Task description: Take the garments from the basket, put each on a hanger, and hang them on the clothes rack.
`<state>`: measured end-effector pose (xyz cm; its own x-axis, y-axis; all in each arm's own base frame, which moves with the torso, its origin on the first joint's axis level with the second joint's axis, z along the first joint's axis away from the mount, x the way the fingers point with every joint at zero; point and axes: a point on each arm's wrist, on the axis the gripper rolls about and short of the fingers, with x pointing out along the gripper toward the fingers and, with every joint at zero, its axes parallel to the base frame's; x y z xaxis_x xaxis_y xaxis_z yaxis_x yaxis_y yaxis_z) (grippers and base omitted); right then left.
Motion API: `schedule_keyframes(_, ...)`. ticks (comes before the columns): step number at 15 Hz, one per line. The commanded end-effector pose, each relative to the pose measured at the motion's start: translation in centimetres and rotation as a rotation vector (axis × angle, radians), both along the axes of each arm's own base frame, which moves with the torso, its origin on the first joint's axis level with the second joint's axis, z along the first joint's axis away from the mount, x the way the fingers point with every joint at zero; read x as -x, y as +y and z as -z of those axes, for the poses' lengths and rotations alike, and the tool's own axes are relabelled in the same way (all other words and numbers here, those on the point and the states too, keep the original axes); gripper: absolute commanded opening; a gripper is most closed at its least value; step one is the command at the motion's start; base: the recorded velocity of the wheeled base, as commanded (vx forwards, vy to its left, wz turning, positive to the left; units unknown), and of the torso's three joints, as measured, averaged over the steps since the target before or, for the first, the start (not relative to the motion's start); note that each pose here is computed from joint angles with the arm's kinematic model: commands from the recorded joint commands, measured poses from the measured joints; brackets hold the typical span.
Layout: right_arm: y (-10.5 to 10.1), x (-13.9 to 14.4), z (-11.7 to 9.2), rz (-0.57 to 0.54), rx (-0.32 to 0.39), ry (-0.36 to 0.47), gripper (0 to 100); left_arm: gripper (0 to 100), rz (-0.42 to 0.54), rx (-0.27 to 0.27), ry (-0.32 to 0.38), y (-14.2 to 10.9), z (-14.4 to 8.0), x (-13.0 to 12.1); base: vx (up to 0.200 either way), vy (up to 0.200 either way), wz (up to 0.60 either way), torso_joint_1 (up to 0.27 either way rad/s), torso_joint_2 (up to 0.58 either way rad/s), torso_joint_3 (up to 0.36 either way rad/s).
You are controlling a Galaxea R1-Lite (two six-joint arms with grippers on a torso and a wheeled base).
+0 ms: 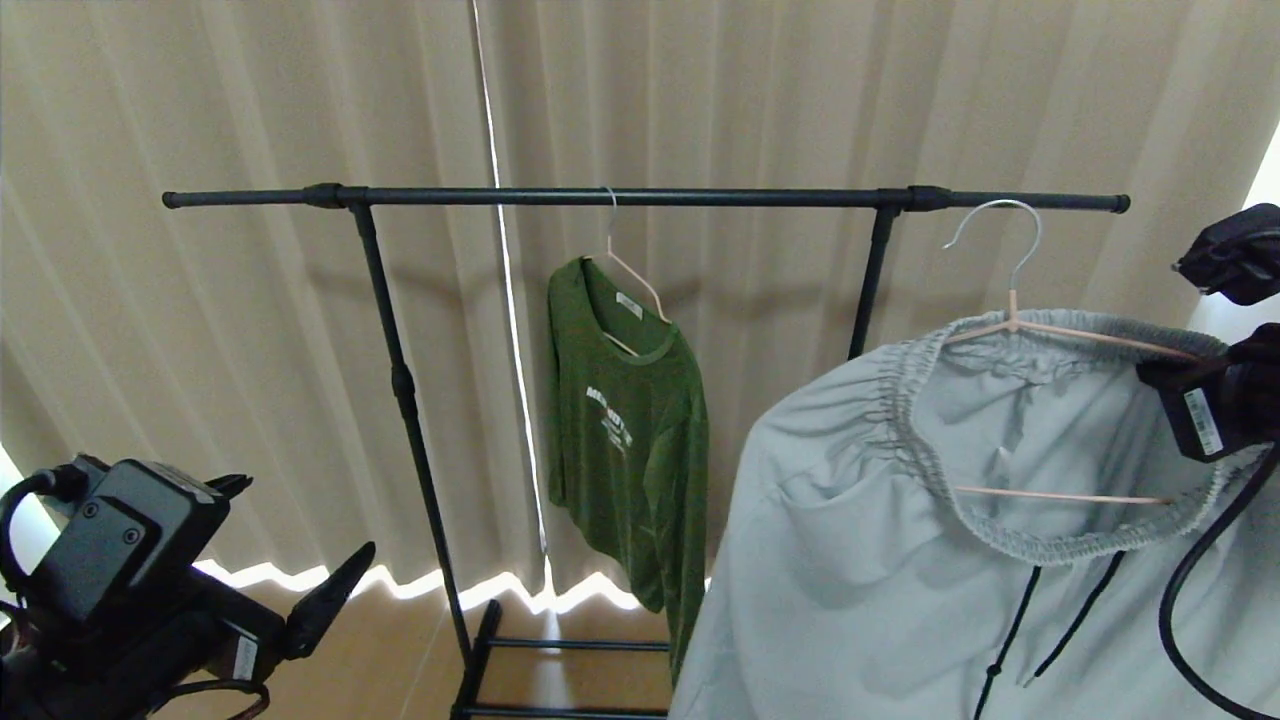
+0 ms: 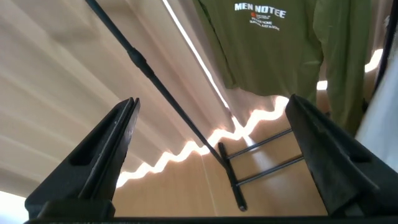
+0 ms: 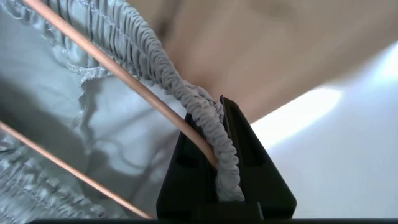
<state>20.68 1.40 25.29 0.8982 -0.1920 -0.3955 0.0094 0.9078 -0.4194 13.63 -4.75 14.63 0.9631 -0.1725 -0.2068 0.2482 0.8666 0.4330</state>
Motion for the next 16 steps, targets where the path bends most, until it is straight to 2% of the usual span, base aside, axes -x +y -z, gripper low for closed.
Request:
schedule_keyframes(1,-0.9,0.2,-0.3,0.071,0.023,-0.009,0,100,-0.002,0.002,-0.009,0.1,-0.1,0.3,0.0,0.0,0.0,0.0,0.0,0.0)
schedule_keyframes(4,-1.4,0.0,-0.3,0.141,0.055,-0.01,0,100,-0.003,0.016,-0.046,0.3,-0.6,0.8,0.0,0.0,0.0,0.0,0.0,0.0)
schedule_keyframes(9,-0.9,-0.3,-0.6,0.113,0.046,-0.031,0,100,-0.002,0.027,-0.069,0.3,-1.2,0.8,0.0,0.0,0.0,0.0,0.0,0.0)
schedule_keyframes(16,0.2,-0.3,-0.6,0.067,0.046,-0.03,0,100,-0.002,0.031,-0.071,0.3,-1.2,0.8,0.2,0.0,0.0,0.0,0.0,0.004)
